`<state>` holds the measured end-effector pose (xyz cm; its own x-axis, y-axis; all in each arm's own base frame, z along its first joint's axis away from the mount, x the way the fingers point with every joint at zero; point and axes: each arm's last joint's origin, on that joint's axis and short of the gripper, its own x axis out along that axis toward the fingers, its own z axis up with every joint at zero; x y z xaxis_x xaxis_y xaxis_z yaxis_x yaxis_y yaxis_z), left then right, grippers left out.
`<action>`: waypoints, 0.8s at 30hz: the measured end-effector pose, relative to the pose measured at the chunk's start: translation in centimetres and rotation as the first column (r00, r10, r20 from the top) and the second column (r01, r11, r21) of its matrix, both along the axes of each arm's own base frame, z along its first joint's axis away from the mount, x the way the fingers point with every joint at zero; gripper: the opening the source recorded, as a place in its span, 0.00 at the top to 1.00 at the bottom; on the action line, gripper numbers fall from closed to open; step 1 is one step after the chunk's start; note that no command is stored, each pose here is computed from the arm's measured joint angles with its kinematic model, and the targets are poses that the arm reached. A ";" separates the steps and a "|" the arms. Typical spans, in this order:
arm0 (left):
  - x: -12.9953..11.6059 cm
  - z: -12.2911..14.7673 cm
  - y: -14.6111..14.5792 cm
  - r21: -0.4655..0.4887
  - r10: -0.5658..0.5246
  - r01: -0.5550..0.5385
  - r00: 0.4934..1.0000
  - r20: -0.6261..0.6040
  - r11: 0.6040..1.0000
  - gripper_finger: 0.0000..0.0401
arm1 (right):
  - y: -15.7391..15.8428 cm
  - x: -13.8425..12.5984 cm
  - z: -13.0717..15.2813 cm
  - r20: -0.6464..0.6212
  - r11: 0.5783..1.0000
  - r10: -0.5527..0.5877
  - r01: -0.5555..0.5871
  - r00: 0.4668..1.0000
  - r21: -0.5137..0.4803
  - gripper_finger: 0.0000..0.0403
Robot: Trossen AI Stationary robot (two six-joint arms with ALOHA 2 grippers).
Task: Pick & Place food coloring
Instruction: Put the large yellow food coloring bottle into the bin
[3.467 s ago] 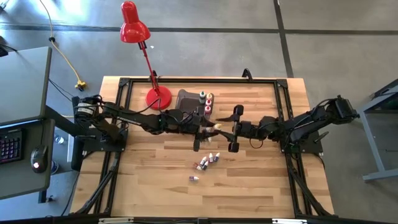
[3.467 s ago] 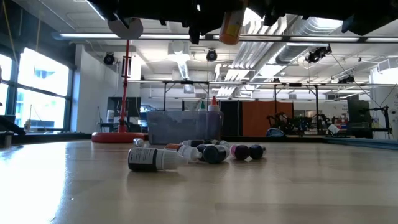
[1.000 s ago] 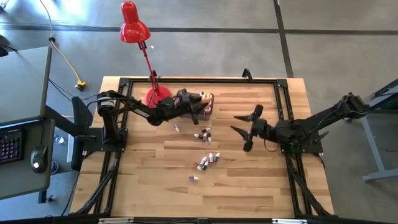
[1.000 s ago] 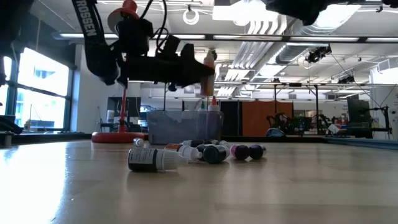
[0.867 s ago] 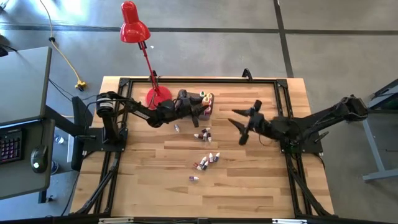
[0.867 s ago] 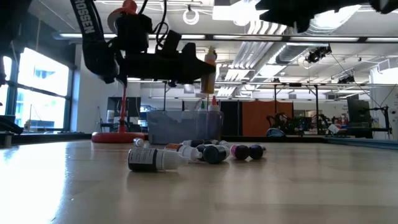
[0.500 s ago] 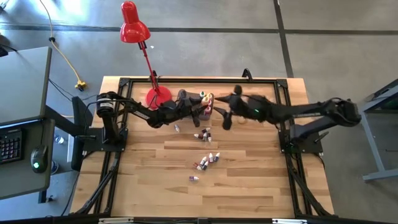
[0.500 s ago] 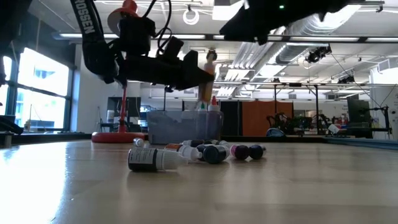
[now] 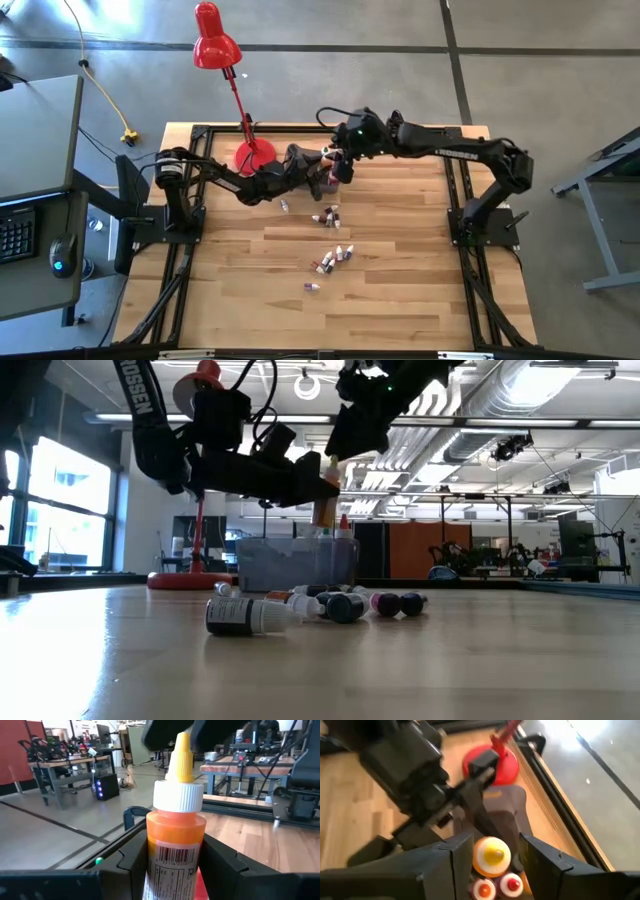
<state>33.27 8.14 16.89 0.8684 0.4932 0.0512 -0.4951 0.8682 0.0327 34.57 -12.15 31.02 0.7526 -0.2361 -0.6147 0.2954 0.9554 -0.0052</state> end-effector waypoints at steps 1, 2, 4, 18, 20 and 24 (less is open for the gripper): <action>0.0 0.0 0.0 0.000 0.000 0.000 1.000 0.001 1.000 0.64 | -0.1 0.1 0.0 -0.017 1.000 -0.009 0.009 1.000 -0.009 0.63; 0.0 0.0 0.0 0.000 0.001 -0.001 1.000 0.001 1.000 0.64 | -0.2 0.2 -0.2 -0.031 1.000 -0.015 0.014 0.999 -0.022 0.63; 0.0 0.0 0.0 0.000 0.001 -0.001 1.000 0.001 1.000 0.64 | -0.2 0.2 -0.2 -0.051 0.999 -0.006 0.004 0.999 -0.046 0.62; 0.0 0.8 -0.2 0.028 -0.075 0.073 0.994 0.082 0.997 0.64 | 0.0 0.3 -0.8 -0.085 0.998 0.059 -0.062 0.995 -0.033 0.49; 0.0 0.9 -0.2 0.030 -0.077 0.075 0.993 0.089 0.997 0.64 | 0.0 0.3 -0.7 -0.075 0.998 0.057 -0.060 0.996 -0.037 0.49; 0.0 0.8 -0.2 0.020 -0.077 0.075 0.994 0.084 0.997 0.64 | -0.1 0.4 -0.7 -0.068 0.998 0.036 -0.039 0.997 -0.051 0.50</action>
